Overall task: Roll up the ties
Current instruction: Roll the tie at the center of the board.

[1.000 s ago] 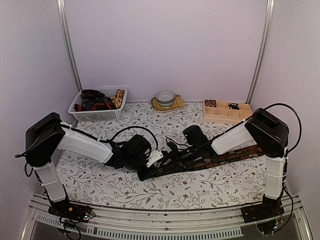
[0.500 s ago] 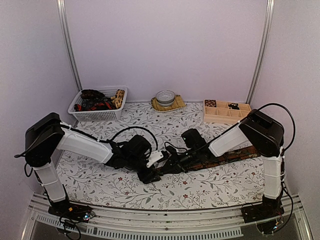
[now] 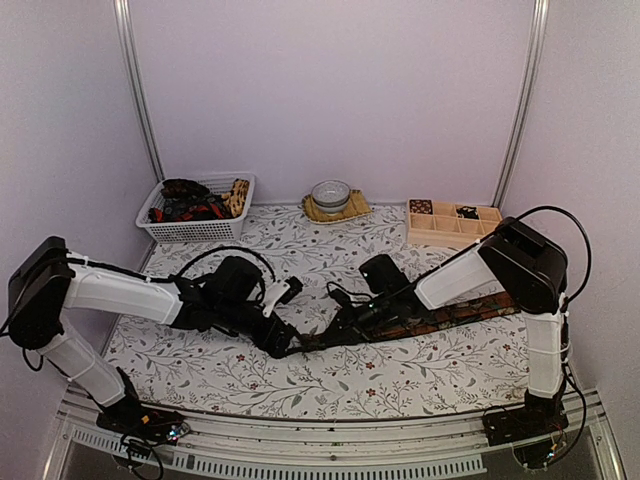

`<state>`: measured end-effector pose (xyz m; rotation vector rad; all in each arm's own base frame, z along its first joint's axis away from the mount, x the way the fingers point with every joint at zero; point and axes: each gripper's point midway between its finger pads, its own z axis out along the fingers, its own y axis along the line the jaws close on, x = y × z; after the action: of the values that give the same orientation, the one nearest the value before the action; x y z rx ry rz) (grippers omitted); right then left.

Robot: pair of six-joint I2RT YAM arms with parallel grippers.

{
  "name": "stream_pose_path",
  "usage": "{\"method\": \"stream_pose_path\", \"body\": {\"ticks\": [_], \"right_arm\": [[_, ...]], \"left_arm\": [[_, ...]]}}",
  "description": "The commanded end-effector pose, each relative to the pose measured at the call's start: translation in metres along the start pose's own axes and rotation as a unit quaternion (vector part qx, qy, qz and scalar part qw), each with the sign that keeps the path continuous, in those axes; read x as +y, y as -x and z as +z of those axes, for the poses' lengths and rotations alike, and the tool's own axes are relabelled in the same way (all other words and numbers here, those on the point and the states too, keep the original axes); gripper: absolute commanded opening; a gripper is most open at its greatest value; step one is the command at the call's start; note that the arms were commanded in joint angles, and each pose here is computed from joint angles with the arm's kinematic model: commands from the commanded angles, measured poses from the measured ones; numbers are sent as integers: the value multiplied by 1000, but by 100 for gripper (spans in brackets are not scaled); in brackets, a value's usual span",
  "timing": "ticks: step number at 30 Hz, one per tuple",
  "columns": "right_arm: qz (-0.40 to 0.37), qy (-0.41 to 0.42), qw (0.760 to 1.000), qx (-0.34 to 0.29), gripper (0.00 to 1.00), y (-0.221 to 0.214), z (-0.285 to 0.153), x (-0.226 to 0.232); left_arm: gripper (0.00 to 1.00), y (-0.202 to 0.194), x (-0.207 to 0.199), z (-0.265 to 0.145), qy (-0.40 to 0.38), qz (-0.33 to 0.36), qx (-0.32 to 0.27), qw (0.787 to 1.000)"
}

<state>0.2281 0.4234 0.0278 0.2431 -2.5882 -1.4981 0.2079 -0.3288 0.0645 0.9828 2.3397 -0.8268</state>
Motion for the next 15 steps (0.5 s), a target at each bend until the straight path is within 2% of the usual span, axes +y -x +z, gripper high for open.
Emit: {"method": "stream_pose_path", "body": {"ticks": [1,7,15], "right_arm": [[-10,-26,1000,-5,5,6,6,-5],[-49,-50,997,-16,5,20,0,13],[-45,-76,996,-2,6,23,11,-10]], "left_arm": [[90,3,12,-11,-51,-110,-51,991],[85,6,19,-3,-80,-148,-69,983],[80,6,30,7,-113,-194,-77,972]]}}
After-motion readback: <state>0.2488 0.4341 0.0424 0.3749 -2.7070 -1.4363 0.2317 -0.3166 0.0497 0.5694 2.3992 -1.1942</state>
